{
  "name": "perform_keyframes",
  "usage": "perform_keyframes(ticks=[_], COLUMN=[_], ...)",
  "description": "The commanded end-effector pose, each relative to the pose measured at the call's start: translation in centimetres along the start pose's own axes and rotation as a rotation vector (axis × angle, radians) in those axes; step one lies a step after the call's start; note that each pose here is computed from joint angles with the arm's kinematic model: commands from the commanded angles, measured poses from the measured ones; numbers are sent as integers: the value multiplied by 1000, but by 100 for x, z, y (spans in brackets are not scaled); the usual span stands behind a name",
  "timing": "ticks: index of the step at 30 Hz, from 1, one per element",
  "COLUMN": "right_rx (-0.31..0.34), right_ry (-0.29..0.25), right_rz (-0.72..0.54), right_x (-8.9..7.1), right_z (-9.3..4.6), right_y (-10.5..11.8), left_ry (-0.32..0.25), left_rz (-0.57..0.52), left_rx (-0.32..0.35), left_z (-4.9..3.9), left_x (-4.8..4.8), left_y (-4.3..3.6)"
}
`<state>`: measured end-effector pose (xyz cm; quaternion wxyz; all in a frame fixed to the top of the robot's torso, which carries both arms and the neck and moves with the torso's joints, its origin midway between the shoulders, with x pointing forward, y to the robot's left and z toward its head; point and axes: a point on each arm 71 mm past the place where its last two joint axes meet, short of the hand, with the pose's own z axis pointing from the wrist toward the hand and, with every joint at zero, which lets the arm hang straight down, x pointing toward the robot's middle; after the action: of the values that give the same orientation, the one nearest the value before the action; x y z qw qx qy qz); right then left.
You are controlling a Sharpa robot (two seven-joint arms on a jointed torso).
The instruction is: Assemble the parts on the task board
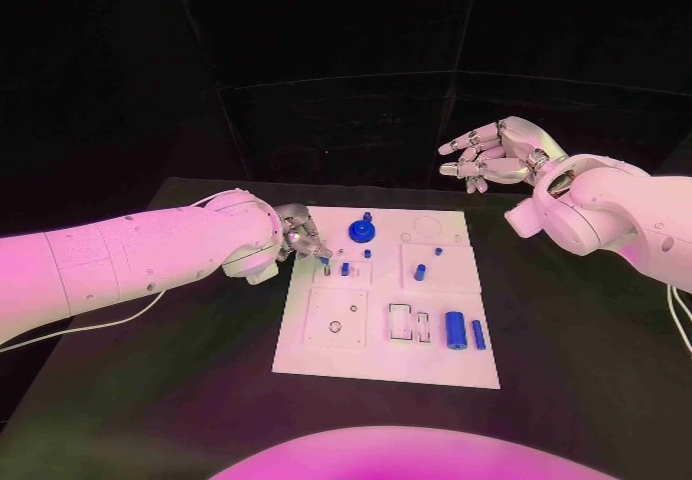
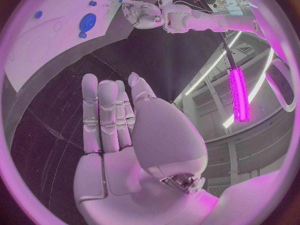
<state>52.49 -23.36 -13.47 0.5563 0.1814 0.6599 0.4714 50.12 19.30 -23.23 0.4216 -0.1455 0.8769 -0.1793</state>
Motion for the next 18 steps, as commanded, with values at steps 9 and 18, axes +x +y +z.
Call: perform_keyframes(ticks=[9,18], right_rx=[-14,-16], right_ry=[11,15], right_rz=[3,4], right_x=[18,29], right_z=[21,29], right_y=[27,33], left_ry=[-1,10], left_rz=[51,82], left_rx=[-9,-19], left_z=[22,55], left_x=[45,64], left_y=[-32,-33])
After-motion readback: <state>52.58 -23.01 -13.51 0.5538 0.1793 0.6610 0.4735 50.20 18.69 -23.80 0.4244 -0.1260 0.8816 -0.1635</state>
